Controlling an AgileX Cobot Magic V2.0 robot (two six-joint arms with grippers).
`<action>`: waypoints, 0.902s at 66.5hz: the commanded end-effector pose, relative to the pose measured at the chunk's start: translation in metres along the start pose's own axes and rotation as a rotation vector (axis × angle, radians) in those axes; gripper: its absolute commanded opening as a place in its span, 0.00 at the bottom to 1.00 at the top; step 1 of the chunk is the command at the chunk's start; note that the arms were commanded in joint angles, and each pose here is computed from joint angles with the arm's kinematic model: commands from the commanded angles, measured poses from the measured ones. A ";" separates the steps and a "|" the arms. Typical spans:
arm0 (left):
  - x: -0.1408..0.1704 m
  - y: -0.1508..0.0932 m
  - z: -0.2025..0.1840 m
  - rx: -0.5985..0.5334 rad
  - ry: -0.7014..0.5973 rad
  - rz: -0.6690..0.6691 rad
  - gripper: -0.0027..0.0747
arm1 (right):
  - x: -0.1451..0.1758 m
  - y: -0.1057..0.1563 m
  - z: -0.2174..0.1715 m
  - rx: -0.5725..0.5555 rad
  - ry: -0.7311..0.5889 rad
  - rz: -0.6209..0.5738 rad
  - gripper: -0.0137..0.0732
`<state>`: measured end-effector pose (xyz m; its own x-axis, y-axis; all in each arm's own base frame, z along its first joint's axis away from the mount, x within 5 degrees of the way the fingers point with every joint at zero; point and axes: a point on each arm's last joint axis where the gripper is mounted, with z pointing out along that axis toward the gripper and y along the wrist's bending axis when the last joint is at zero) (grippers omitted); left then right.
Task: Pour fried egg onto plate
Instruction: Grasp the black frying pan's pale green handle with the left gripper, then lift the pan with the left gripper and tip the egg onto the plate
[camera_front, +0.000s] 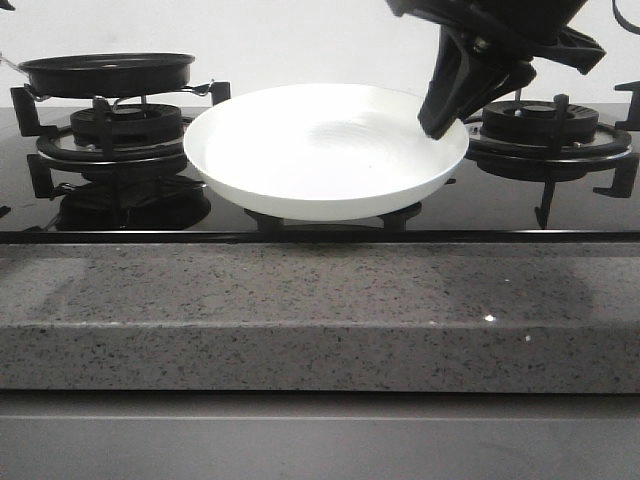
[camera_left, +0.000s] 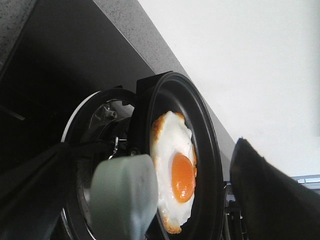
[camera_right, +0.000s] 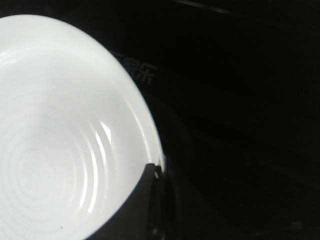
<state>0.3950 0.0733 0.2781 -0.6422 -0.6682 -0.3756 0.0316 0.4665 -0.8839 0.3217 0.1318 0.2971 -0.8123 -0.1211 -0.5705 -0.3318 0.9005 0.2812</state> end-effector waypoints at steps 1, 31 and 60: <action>-0.007 -0.031 -0.010 0.096 -0.043 0.033 0.77 | -0.012 0.007 -0.018 -0.016 -0.102 -0.015 0.08; -0.007 -0.032 -0.010 0.097 -0.042 0.033 0.28 | -0.012 0.007 -0.018 -0.016 -0.102 -0.015 0.08; -0.005 -0.044 -0.015 0.203 -0.006 0.021 0.01 | -0.012 0.007 -0.018 -0.016 -0.102 -0.015 0.08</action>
<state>0.3934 0.0691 0.2803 -0.6692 -0.6561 -0.3488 0.0638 0.4170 -0.9067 0.3218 0.1318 0.2971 -0.8103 -0.1250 -0.5725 -0.3355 0.9000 0.2784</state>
